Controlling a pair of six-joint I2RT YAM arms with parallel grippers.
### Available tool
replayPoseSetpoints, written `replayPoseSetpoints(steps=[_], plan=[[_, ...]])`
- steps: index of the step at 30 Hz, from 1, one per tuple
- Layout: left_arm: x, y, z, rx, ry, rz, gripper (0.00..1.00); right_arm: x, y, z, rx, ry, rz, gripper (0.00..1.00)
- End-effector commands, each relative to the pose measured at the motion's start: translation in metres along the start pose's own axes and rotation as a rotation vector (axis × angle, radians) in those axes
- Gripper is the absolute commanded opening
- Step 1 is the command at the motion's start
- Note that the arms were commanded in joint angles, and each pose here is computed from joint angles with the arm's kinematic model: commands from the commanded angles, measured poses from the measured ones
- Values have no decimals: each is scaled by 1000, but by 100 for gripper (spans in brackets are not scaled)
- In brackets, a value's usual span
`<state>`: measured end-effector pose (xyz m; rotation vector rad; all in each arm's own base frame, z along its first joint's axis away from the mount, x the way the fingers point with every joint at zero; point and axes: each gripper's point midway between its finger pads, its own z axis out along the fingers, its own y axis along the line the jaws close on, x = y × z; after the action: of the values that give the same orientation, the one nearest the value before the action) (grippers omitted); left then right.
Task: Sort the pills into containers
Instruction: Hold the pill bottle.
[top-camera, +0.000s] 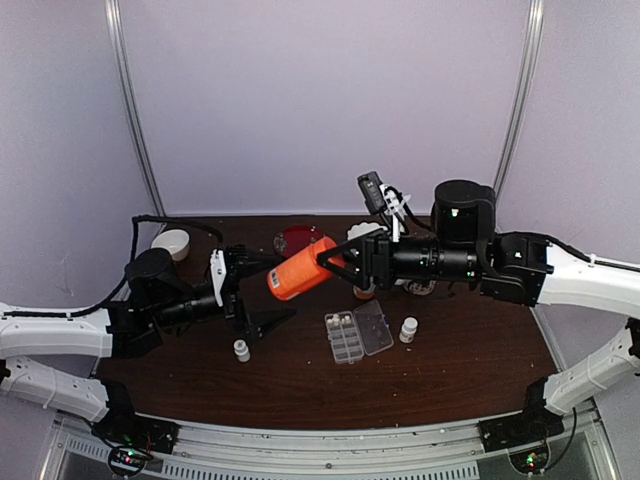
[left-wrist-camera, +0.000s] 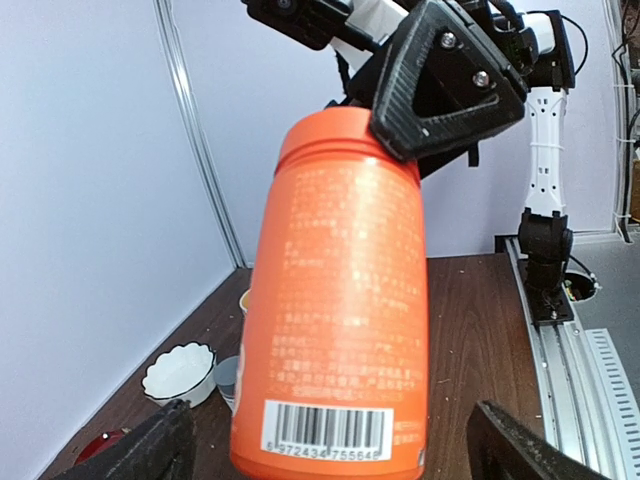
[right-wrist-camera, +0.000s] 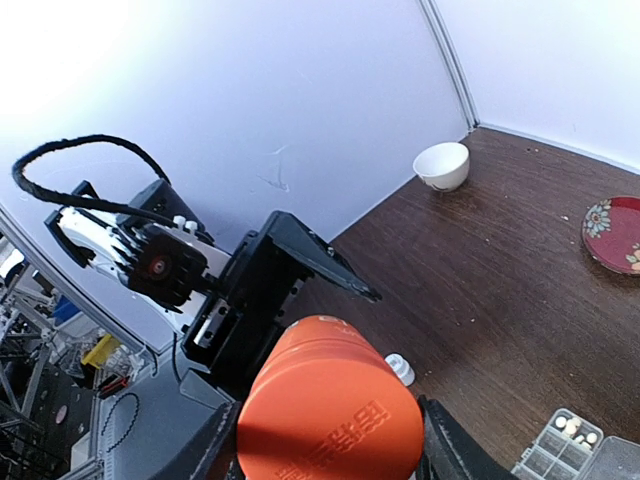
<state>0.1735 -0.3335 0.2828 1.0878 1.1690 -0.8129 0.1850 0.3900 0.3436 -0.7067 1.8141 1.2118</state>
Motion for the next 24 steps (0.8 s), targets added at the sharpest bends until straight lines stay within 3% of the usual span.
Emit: replayPoseSetpoints(steps=[1, 15, 20, 24], plan=[[-31, 3, 2, -9, -96, 54, 97, -20, 22, -5, -119, -86, 41, 28], [-40, -2, 1, 14, -146, 40, 69, -17, 24, -6, -136, -75, 59, 28], [-45, -6, 0, 35, -174, 9, 68, -14, 23, -6, -131, -67, 44, 27], [-45, -8, 3, 56, -172, -28, 54, -13, 23, -8, -125, -58, 12, 27]])
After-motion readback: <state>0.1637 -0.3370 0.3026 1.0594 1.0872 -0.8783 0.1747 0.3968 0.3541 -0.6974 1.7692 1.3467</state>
